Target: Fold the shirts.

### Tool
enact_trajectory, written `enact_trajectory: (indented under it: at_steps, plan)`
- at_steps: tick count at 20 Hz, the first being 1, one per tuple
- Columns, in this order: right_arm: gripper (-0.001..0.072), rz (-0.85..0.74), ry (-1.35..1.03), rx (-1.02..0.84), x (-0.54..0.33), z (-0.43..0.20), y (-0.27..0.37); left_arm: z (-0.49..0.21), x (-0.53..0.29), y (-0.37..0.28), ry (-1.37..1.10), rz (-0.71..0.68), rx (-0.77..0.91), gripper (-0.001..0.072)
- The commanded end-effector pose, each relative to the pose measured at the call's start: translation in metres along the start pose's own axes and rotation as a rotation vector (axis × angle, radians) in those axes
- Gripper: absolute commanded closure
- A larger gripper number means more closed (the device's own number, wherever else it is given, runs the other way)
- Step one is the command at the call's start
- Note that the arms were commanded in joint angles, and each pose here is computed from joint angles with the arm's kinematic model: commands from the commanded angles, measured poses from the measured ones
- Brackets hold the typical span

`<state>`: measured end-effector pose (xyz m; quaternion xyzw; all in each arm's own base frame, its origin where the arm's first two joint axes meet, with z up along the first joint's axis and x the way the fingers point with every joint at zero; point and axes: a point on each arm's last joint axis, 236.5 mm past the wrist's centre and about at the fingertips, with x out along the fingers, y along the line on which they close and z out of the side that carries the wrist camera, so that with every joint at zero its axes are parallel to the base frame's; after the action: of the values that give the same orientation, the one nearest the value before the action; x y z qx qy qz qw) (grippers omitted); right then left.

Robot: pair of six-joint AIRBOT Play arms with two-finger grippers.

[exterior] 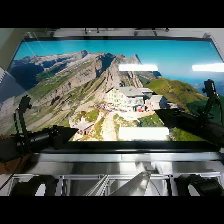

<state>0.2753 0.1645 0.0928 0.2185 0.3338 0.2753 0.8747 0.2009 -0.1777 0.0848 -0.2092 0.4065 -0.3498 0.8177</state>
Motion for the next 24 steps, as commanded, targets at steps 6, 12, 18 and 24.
enact_trajectory:
  at_steps: [6,12,18,24]
  plan:
    - [0.0689,0.001,0.001,0.000,0.000,0.000,0.000,0.006,-0.003,0.005,-0.019,0.026,-0.078,0.0691]
    - [0.0689,0.001,0.001,0.000,0.000,0.000,0.000,0.046,-0.147,0.137,-0.174,0.794,-0.254,-0.0012]
    - [0.0689,-0.004,-0.006,-0.001,0.000,0.001,-0.001,-0.011,-0.234,0.234,0.019,1.230,-0.585,-0.0012]
    - [0.0689,-0.004,-0.003,0.001,0.001,0.001,-0.002,-0.074,-0.226,0.291,0.490,1.255,-0.673,-0.0012]
